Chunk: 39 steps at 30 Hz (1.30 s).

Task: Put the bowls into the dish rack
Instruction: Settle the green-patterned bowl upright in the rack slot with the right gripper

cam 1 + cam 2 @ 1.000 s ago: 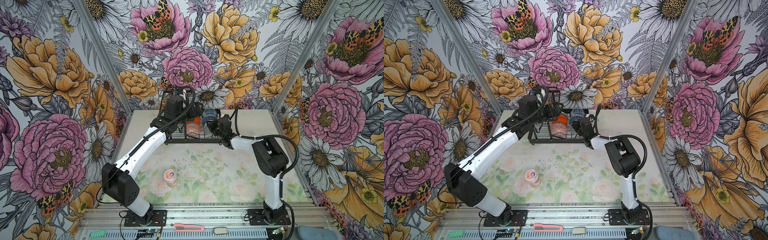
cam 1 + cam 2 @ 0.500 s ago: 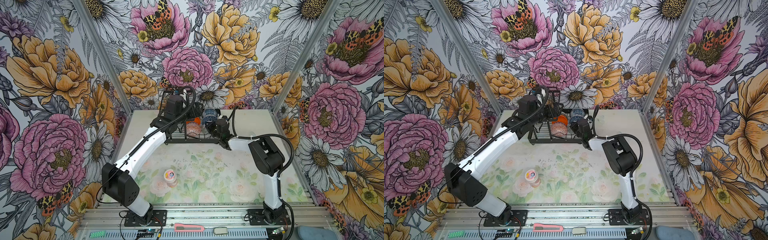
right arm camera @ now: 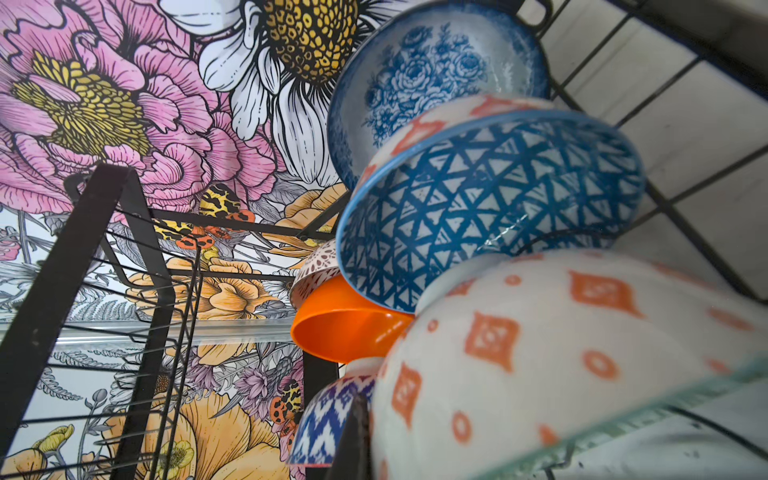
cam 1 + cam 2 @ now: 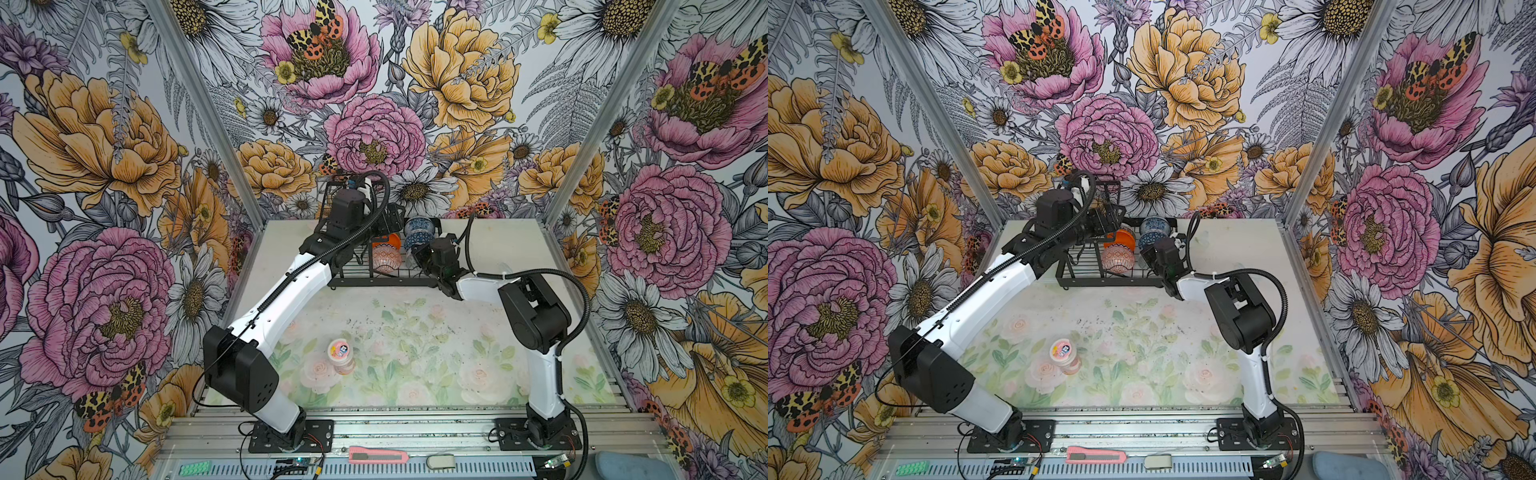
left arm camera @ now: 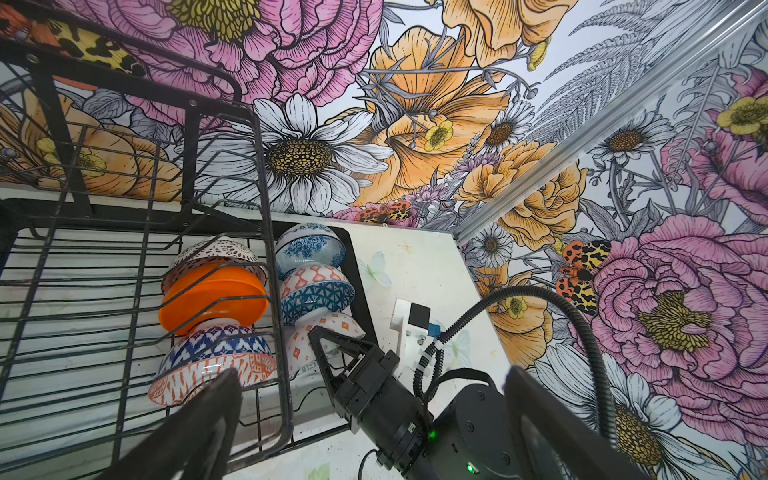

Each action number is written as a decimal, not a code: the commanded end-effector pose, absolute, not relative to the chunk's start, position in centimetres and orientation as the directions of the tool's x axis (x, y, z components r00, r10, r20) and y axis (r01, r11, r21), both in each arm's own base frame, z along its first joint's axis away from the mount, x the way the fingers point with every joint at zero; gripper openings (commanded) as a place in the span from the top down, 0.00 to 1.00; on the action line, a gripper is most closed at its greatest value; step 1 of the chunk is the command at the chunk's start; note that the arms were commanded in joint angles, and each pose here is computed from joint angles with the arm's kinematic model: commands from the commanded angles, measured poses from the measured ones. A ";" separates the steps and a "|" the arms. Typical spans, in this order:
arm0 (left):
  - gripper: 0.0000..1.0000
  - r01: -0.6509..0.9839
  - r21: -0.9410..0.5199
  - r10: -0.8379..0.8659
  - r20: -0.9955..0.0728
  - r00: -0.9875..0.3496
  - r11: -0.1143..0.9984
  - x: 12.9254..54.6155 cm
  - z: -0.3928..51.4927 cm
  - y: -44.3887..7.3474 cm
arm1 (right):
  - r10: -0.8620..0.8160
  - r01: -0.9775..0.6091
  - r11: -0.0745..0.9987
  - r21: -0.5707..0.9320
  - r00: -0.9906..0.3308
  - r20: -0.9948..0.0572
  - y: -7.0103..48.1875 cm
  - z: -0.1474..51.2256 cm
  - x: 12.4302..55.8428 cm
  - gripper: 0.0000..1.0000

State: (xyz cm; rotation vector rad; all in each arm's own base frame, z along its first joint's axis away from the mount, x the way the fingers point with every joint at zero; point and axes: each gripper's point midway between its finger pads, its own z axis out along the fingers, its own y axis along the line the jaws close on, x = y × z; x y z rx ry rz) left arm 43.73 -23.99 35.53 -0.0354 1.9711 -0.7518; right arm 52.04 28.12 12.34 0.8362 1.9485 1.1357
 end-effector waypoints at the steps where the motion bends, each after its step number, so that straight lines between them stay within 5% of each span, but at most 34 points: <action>1: 0.01 0.288 -0.538 -0.348 -0.786 -0.511 0.792 44.1 35.9 -24.0 | 0.814 0.283 0.416 0.864 -0.540 -0.215 27.6 10.1 50.6 1.00; 14: 0.01 0.282 -0.548 -0.358 -0.779 -0.515 0.787 44.4 35.6 -24.2 | 0.826 0.399 0.394 0.828 -0.549 -0.128 27.4 8.1 49.4 0.95; 24: 0.01 0.267 -0.550 -0.371 -0.779 -0.506 0.791 44.4 35.4 -23.4 | 0.823 0.399 0.409 0.821 -0.549 -0.143 27.3 8.6 49.1 0.81; 39: 0.01 0.265 -0.549 -0.374 -0.781 -0.501 0.793 44.4 35.5 -23.3 | 0.812 0.366 0.418 0.831 -0.561 -0.161 27.4 10.0 49.7 0.73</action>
